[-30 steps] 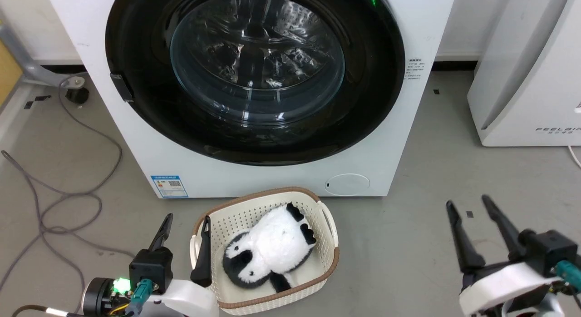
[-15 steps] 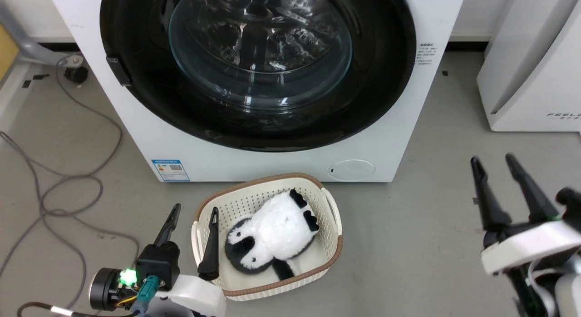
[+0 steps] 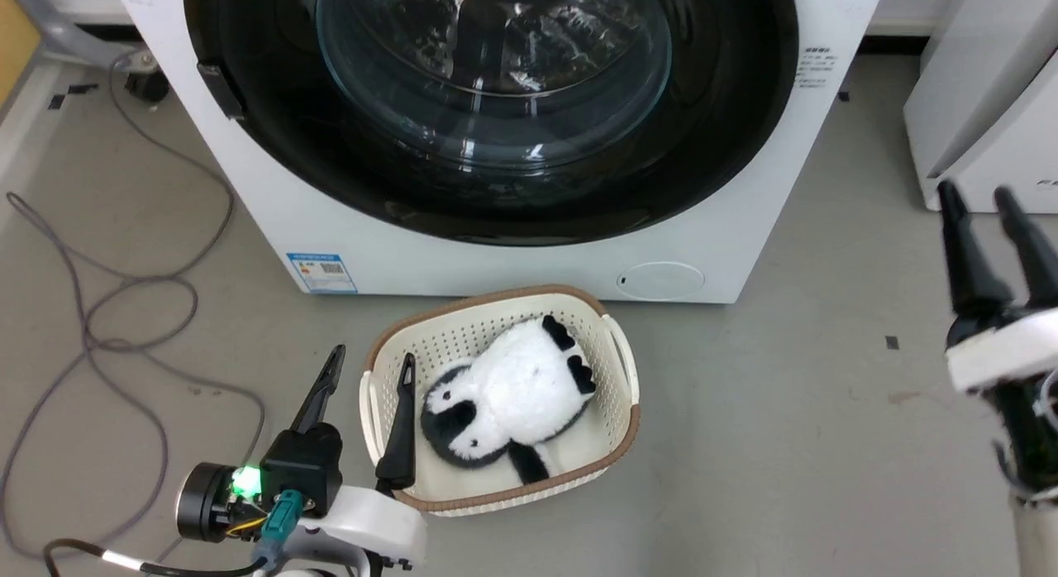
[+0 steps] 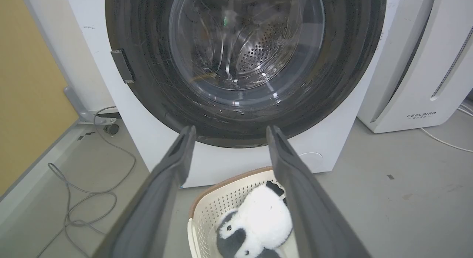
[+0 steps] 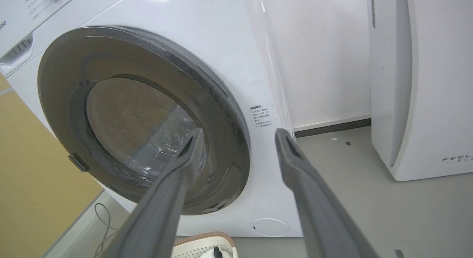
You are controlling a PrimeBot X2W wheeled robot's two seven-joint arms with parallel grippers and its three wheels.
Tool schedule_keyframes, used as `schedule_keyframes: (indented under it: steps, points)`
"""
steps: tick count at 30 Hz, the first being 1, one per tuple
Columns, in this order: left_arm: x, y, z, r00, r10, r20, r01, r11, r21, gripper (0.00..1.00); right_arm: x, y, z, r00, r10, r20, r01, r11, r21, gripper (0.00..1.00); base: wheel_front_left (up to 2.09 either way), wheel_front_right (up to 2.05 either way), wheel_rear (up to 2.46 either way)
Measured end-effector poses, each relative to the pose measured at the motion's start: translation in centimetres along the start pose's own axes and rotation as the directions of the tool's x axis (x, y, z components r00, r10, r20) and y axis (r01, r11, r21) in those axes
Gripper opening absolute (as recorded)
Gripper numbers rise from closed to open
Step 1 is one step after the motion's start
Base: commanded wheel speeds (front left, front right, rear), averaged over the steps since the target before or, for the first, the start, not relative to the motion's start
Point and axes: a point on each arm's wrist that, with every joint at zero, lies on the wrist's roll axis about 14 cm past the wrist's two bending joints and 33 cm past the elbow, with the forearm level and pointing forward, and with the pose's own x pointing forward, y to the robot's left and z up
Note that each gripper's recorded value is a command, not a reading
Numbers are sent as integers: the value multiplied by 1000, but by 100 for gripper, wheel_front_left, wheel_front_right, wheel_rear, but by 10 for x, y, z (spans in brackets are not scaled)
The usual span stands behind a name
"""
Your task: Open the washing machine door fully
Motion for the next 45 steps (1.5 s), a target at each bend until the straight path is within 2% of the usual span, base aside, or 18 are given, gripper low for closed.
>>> schedule_keyframes:
  steps: [5, 8, 12, 13, 14, 18, 24, 34, 40, 45]
  points:
    - [2, 0, -6, 1000, 4, -9, -4, 1000, -3, 100, 21, -4, 6, 1000, -5, 9, 4, 999, 52, 100, 0, 0, 0]
    - [6, -1, -5, 1000, 2, -3, -2, 1000, -7, 100, 35, -8, 8, 1000, -16, 8, 15, 990, 138, 100, 0, 0, 0]
    - [9, -2, -9, 1000, 0, -8, 0, 1000, -9, 100, 52, -10, 9, 1000, -15, 2, 14, 982, 188, 100, 0, 0, 0]
    - [10, -2, -10, 1000, -1, -9, 1, 1000, -9, 100, 57, -10, 9, 1000, -12, -2, 12, 981, 194, 40, 0, 0, 0]
    - [11, -2, -10, 1000, -1, -7, 1, 1000, -9, 100, 61, -10, 9, 1000, -9, -6, 10, 980, 201, 0, 0, 0, 0]
    - [13, -5, -15, 1000, -7, -15, 7, 1000, -12, 100, 79, -11, 4, 999, -5, -38, 15, 961, 274, 0, 0, 0, 0]
    - [19, -6, -19, 1000, -7, -16, 7, 1000, -18, 100, 111, -13, -6, 995, 10, -101, 32, 915, 403, 0, 0, 0, 0]
    - [22, -4, -31, 999, 6, -38, -7, 1000, -29, 100, 164, 4, -23, 977, 82, -196, 27, 867, 498, 0, 0, 0, 0]
    - [24, -2, -35, 999, 16, -40, -18, 999, -33, 100, 188, 12, -34, 960, 125, -249, 39, 824, 566, 0, 0, 0, 0]
    - [26, -1, -37, 999, 26, -41, -27, 999, -29, 100, 200, 17, -51, 928, 177, -327, 71, 778, 625, 0, 0, 0, 0]
